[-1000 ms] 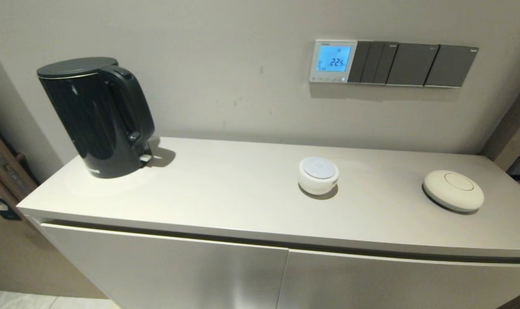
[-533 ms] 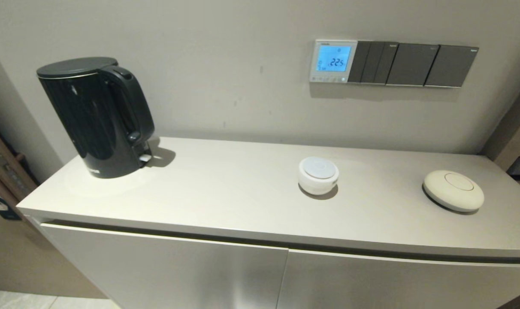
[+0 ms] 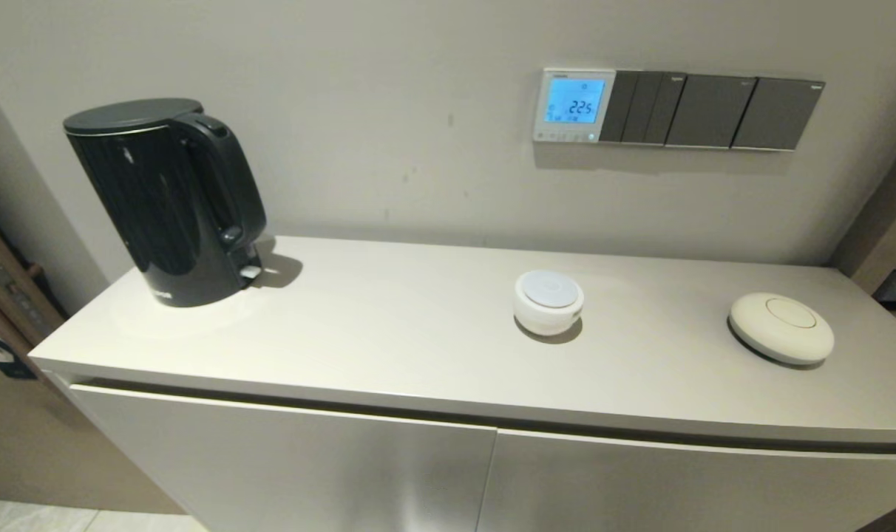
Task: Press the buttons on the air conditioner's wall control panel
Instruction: Turn off the central air conditioner
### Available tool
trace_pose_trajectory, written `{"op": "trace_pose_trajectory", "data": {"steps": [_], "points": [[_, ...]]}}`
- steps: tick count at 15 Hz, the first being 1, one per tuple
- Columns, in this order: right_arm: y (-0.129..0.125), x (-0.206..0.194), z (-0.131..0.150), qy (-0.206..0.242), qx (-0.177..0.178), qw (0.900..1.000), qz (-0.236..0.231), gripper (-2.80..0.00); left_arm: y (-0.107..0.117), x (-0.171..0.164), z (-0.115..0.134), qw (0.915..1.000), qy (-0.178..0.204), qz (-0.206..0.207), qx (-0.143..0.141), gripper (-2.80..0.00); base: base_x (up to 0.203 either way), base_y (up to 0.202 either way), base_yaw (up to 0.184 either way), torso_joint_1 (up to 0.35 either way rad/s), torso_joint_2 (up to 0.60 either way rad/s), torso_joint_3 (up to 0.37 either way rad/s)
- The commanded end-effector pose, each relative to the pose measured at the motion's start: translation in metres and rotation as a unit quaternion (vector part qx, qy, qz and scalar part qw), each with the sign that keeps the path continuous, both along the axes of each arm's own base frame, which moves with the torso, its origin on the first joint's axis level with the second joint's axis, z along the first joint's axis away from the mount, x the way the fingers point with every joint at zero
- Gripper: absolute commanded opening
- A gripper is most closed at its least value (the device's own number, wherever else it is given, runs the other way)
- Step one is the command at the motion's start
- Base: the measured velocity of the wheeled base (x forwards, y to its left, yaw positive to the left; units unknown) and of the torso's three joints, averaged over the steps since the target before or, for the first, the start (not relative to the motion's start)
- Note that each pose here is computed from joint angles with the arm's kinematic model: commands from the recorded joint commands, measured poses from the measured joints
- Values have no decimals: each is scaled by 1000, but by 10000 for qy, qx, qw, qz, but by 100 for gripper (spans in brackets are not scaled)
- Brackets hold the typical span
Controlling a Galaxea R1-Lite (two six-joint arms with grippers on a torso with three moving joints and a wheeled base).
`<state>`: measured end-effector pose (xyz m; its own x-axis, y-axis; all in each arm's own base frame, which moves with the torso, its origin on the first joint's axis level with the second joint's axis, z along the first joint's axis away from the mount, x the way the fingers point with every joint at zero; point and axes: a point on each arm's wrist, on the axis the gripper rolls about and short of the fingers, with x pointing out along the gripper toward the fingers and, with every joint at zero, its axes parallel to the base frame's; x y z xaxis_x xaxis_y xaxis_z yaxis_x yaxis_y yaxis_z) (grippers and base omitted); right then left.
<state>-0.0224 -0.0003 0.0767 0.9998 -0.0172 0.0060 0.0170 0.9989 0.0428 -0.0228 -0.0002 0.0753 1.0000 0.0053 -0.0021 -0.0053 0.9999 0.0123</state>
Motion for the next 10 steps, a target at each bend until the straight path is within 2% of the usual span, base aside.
{"op": "trace_pose_trajectory", "data": {"steps": [1, 3, 10], "points": [[0, 0, -1, 22, -89, 10000, 6, -280, 0, 0, 0, 10000, -3, -3, 0, -280, 0, 0, 0, 0, 0, 0], [0, 0, -3, 109, -282, 9995, 95, -280, 0, 0, 0, 10000, -1, 1, 0, -280, 0, 0, 0, 0, 0, 0], [1, 0, -2, 100, -291, 9994, 141, -280, 0, 0, 0, 10000, 5, 2, 0, -280, 0, 0, 0, 0, 0, 0]]}}
